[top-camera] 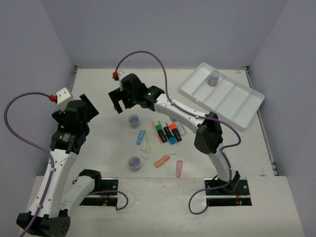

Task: Sort the stationery into containers
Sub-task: Pick up the stationery from the center of the board, then place the stationery in the storage box.

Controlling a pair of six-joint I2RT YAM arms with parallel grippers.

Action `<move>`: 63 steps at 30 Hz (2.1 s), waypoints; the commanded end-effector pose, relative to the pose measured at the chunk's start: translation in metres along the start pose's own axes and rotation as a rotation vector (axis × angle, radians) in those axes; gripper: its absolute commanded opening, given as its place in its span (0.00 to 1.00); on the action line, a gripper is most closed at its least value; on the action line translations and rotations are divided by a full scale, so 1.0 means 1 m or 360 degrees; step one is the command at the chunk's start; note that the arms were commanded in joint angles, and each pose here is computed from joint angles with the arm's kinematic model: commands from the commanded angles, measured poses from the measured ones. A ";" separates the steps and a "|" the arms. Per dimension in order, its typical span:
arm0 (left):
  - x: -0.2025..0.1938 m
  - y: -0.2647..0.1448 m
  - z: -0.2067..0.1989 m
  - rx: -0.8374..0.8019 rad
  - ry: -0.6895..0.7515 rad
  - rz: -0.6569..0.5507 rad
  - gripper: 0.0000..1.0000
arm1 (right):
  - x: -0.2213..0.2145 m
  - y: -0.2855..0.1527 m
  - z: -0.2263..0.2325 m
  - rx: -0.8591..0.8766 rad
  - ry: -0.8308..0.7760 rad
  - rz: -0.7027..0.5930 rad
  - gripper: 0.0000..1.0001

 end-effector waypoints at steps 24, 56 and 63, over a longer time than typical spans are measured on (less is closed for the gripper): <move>0.007 -0.004 -0.017 -0.0220 0.0038 -0.0017 1.00 | -0.127 0.058 0.001 -0.0241 0.0054 0.0536 0.87; -0.008 0.003 -0.035 -0.0392 0.0136 0.0085 1.00 | -0.080 -0.114 -0.432 -0.1276 0.0854 0.0199 0.25; -0.009 0.003 -0.036 -0.0409 0.0147 0.0087 1.00 | -0.088 -0.097 -0.446 -0.1175 0.0830 0.0222 0.31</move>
Point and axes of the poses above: each gripper's point midway between its finger pads, its own y axis out along the fingers, its own z axis along the line the jaws close on, x = y × z, the point moved 4 cm from there along -y, back along the fingers, and after that the axes turned 4 degrees about -y, right-handed, at the moved point
